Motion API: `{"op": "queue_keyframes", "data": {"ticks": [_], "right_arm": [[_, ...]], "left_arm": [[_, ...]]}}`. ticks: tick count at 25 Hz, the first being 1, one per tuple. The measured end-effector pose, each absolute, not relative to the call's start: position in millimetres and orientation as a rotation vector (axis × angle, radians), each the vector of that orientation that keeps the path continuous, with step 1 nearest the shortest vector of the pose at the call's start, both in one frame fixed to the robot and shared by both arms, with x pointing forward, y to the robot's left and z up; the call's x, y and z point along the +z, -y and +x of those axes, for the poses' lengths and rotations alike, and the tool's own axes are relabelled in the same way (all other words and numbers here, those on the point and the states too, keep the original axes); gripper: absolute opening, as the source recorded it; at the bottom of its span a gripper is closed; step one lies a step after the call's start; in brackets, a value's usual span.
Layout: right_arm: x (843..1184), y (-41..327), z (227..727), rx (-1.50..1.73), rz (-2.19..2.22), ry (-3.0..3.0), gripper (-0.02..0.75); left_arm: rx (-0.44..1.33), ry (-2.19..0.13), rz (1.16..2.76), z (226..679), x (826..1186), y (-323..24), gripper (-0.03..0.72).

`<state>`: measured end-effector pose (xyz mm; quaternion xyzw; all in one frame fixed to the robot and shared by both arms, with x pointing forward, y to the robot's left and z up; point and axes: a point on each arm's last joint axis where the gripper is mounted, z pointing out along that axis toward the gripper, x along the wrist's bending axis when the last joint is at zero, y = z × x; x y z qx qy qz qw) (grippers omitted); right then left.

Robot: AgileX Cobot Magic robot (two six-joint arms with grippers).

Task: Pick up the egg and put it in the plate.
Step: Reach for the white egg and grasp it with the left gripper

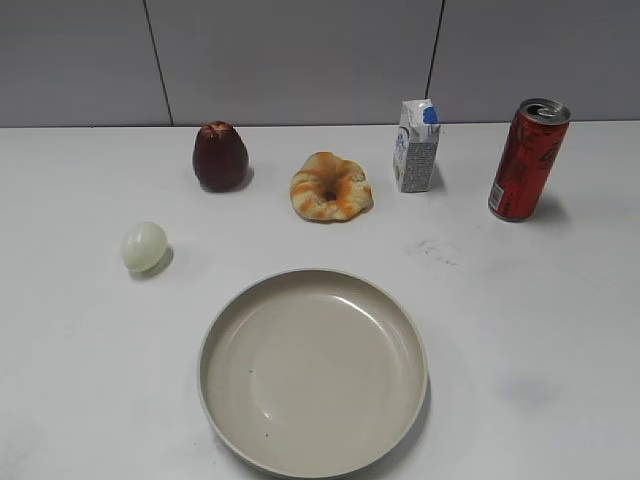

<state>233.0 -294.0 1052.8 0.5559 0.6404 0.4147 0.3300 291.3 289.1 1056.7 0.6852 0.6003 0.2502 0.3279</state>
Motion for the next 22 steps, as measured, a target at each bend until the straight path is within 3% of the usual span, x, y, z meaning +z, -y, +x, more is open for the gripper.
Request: {"op": "queue_keyframes", "data": {"ticks": [5, 14, 22], "right_arm": [[1053, 294, 233, 1.085, 1.454, -1.675, 0.554], [1053, 294, 233, 1.085, 1.454, -1.675, 0.554], [1053, 294, 233, 1.085, 1.454, -1.675, 0.554]], "left_arm": [[0.577, -1.624, 1.81, 344, 1058, -283, 0.588], [0.33, -1.637, 2.048, 455, 1045, -263, 0.588], [0.172, -1.481, 2.275, 523, 1018, -200, 0.588]]}}
